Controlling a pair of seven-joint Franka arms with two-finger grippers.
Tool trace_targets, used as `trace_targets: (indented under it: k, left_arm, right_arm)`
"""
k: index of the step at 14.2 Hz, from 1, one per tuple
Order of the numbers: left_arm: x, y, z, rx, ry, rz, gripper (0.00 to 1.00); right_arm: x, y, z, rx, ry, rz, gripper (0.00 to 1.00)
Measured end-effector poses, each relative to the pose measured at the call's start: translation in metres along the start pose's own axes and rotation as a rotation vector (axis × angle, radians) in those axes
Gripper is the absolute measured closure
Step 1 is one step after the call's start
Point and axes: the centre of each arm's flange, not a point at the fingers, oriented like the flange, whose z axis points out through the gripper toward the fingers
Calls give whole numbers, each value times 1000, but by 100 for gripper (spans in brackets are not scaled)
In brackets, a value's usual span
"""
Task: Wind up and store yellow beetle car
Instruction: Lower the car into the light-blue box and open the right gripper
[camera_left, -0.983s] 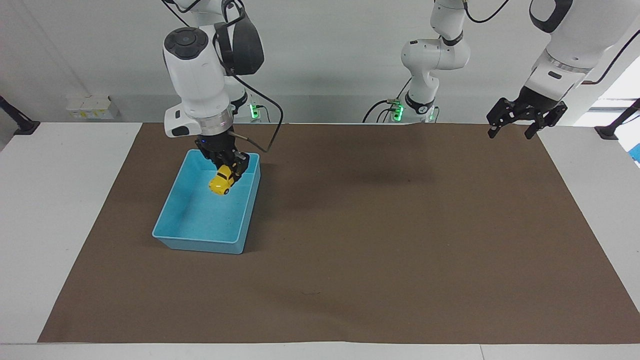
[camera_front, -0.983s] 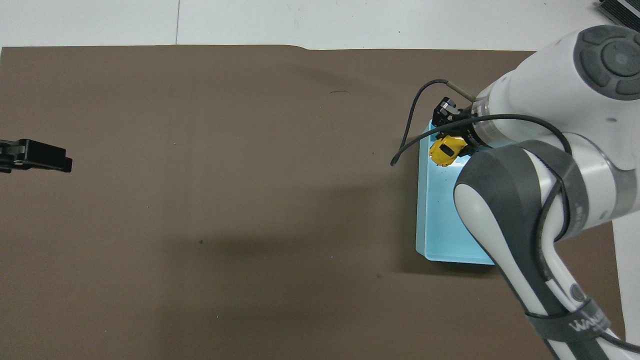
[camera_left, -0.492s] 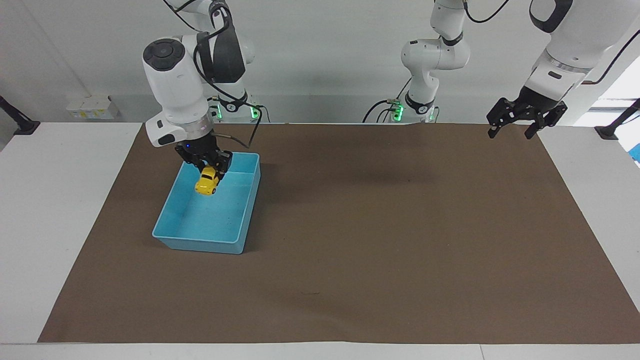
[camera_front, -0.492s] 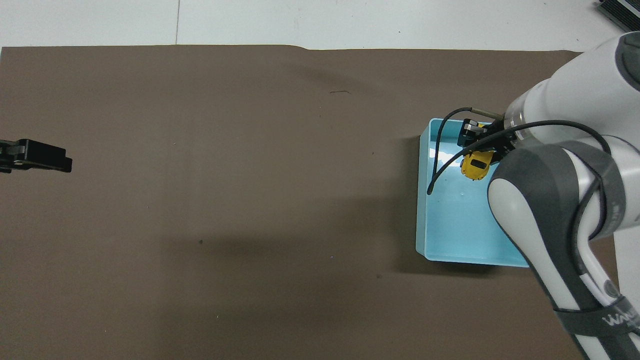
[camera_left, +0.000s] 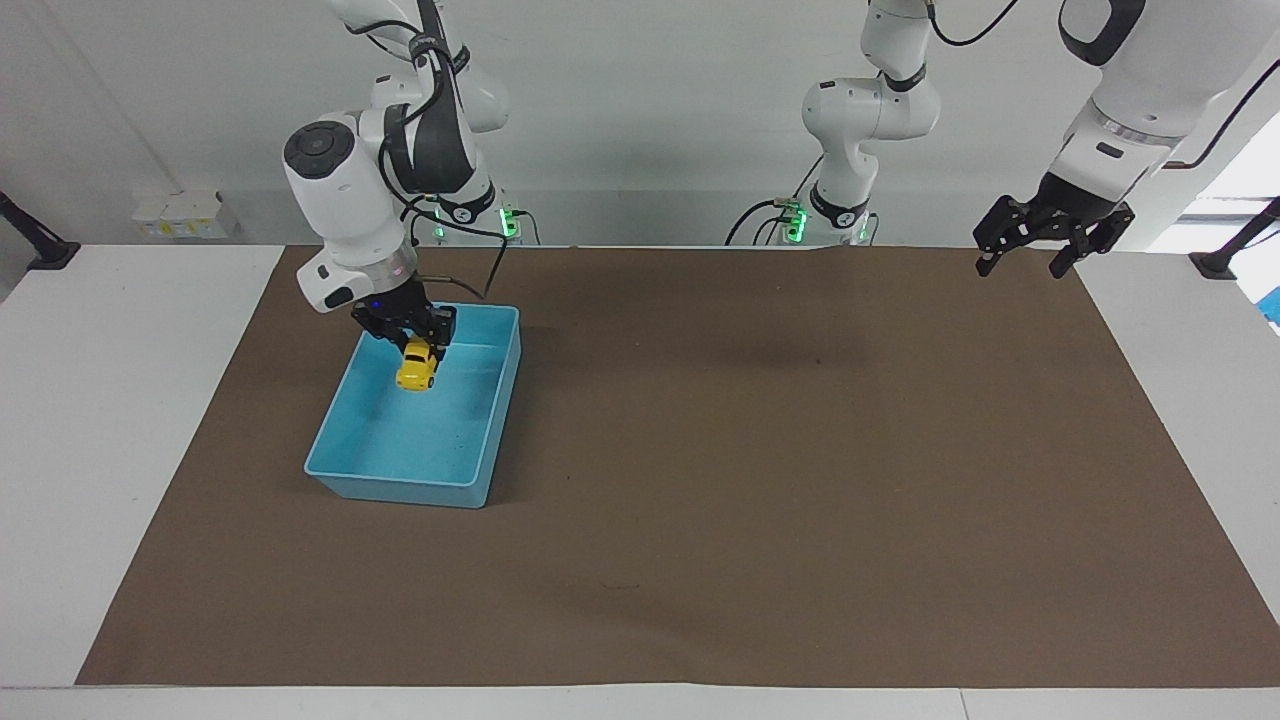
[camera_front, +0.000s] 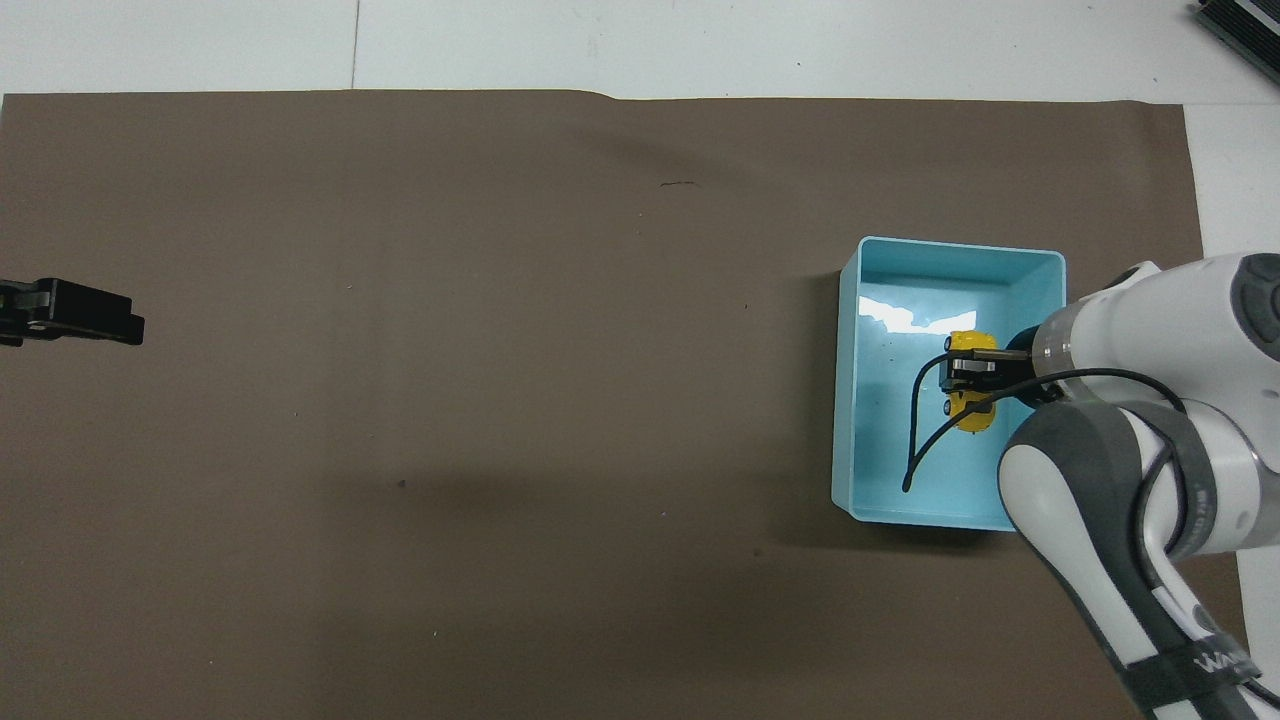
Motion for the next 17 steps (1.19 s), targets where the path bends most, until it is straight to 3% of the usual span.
trace_targets:
  k: [4, 15, 17]
  left_arm:
    - [0, 0, 0, 0, 0, 0, 0]
    - [0, 0, 0, 0, 0, 0, 0]
    - [0, 0, 0, 0, 0, 0, 0]
  right_arm:
    - [-10, 11, 38, 3, 30, -59, 51]
    - [-52, 23, 137, 4, 82, -62, 51]
    - [-53, 23, 140, 7, 112, -74, 51]
